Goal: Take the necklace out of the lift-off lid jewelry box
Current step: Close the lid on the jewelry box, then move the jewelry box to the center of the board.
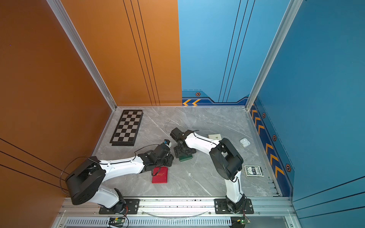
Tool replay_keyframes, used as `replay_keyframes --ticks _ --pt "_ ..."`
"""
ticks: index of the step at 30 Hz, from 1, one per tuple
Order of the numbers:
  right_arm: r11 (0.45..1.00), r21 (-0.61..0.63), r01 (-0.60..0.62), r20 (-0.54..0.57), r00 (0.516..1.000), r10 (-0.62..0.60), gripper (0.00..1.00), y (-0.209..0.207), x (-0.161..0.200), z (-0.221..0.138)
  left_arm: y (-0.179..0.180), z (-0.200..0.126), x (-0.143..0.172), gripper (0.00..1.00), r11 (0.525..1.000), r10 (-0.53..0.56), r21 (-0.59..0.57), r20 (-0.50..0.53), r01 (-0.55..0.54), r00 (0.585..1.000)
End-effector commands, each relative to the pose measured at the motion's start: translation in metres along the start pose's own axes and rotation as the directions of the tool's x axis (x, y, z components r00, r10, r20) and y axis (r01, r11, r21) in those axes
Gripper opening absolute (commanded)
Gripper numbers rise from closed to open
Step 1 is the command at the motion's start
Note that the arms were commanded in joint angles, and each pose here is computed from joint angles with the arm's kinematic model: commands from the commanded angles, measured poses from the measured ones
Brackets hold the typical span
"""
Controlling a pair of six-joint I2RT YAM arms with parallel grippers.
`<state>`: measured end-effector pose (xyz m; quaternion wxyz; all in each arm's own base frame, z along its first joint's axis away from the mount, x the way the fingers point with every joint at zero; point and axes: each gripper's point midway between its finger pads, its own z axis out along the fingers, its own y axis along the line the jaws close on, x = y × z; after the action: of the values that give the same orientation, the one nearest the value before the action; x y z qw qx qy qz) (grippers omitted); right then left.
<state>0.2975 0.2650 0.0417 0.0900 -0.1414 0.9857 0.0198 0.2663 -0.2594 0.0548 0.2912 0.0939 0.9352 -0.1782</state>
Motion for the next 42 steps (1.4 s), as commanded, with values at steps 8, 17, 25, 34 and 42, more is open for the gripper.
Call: replay_keyframes --ticks 8,17,25,34,42 --pt "0.988 0.118 -0.097 -0.045 0.994 0.103 0.86 -0.090 -0.016 0.020 0.026 -0.035 -0.012 0.32 0.998 -0.007 -0.066 0.072 0.012 0.997" --pt "0.984 0.132 -0.121 -0.065 0.989 0.131 0.85 -0.134 -0.033 0.033 0.043 -0.055 -0.014 0.33 0.994 -0.025 -0.104 0.110 0.036 0.994" --pt "0.979 0.139 -0.148 -0.079 0.984 0.160 0.85 -0.152 -0.029 0.036 0.048 -0.062 -0.016 0.33 0.993 -0.035 -0.111 0.126 0.049 0.991" --pt "0.979 0.111 -0.169 -0.068 0.982 0.177 0.89 -0.145 -0.033 0.033 0.050 -0.062 -0.015 0.33 0.992 -0.037 -0.118 0.120 0.052 0.992" --pt "0.978 0.084 -0.190 0.014 0.982 0.189 0.95 -0.143 -0.049 0.006 0.052 -0.068 -0.017 0.37 0.991 -0.019 -0.130 0.117 0.035 0.993"
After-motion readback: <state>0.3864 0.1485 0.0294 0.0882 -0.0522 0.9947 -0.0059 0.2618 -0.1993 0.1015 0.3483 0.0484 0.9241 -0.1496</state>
